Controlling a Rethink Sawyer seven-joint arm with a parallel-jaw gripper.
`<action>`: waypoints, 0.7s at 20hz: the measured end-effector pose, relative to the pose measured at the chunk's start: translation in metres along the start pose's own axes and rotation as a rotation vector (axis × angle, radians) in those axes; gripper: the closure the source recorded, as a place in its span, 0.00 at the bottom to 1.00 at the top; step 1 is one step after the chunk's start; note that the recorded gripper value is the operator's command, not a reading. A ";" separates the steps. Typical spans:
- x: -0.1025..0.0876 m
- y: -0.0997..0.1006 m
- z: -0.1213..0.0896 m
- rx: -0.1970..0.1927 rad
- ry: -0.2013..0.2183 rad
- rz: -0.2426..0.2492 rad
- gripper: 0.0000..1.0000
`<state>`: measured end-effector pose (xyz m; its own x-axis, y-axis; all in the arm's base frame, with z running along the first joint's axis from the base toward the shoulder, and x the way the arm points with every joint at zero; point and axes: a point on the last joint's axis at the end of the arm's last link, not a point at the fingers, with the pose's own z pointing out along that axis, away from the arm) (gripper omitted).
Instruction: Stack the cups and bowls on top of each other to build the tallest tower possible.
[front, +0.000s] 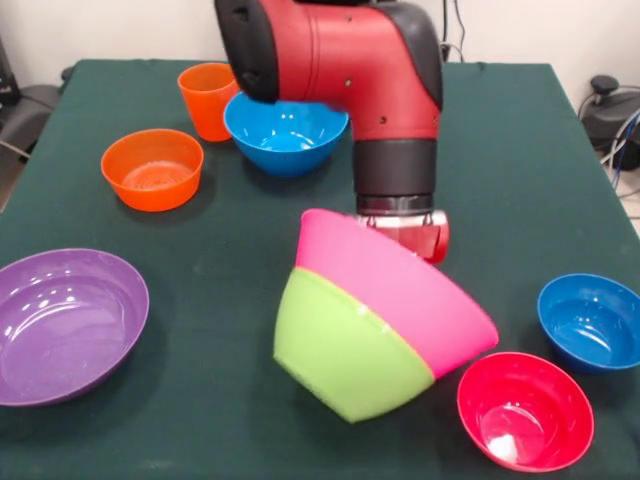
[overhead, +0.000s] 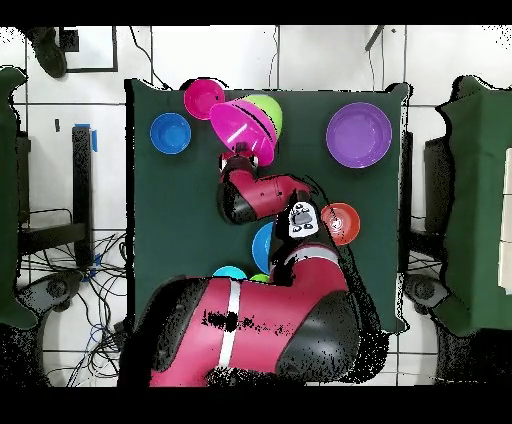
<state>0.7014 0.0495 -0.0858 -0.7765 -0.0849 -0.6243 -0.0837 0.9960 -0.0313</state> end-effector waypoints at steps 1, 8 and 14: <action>-0.003 -0.003 0.005 0.000 -0.020 0.005 1.00; -0.019 -0.024 0.025 0.008 -0.081 0.052 1.00; -0.024 -0.031 0.032 0.010 -0.096 0.072 1.00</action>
<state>0.7425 0.0217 -0.0944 -0.7166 -0.0103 -0.6974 -0.0231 0.9997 0.0089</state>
